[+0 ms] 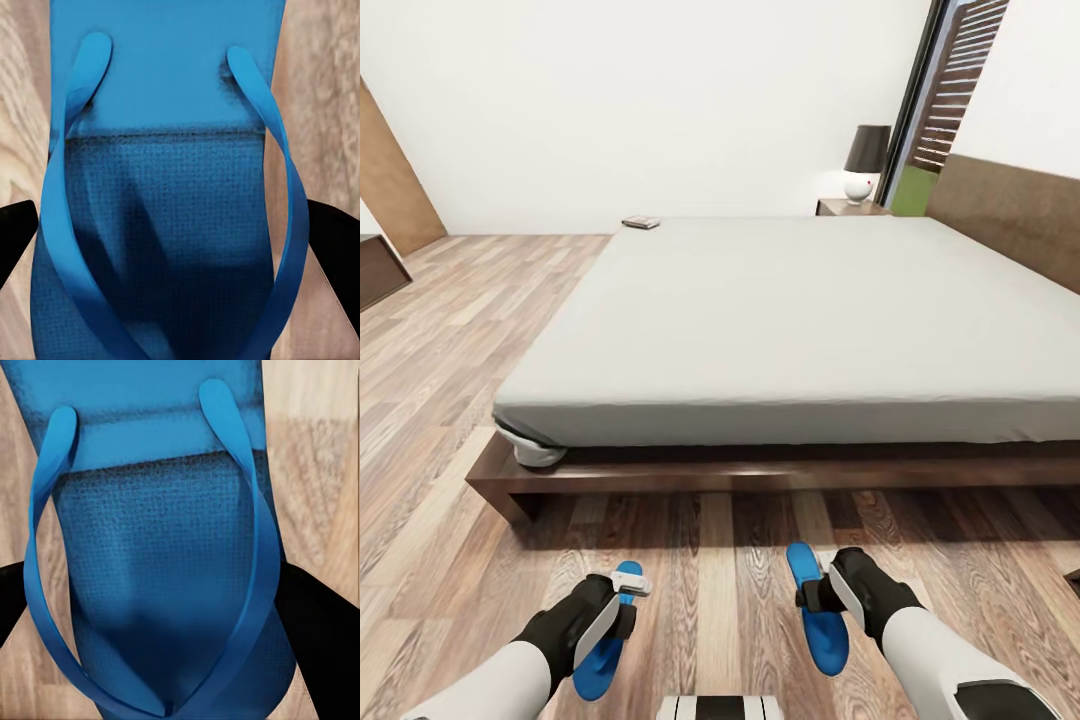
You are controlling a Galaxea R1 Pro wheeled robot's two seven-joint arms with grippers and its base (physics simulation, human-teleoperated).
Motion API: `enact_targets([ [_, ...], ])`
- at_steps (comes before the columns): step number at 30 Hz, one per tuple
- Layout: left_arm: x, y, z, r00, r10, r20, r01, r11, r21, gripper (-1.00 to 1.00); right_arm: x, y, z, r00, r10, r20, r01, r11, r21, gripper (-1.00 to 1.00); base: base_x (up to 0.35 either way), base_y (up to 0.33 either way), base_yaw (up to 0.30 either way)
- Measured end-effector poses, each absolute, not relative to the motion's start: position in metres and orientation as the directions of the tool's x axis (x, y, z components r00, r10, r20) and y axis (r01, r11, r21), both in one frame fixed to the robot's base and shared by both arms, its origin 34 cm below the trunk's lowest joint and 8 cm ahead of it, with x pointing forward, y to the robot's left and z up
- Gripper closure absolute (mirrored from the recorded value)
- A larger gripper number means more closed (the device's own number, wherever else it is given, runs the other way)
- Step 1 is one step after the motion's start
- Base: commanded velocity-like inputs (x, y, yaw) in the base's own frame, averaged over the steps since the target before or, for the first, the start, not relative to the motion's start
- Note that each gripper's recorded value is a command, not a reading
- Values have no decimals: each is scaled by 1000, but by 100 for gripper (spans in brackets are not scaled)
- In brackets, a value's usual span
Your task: In the bedroom, move the book from the bed onto either nightstand, and place the two sandals side by side next to the bed.
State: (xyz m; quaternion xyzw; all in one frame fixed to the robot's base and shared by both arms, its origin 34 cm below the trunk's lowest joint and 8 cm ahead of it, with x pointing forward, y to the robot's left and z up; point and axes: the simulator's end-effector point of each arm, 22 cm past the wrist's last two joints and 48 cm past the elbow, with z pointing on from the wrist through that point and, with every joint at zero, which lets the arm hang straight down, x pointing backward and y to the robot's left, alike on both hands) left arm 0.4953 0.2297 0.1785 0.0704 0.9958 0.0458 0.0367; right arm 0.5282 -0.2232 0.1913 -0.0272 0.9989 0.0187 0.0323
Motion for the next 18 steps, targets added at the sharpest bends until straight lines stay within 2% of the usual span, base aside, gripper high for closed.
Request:
enact_targets([
  [18, 496, 229, 178, -986, 149, -70, 142, 985, 98, 100, 529, -215, 192, -996, -64, -69, -67, 997, 42, 100, 75, 36, 0],
])
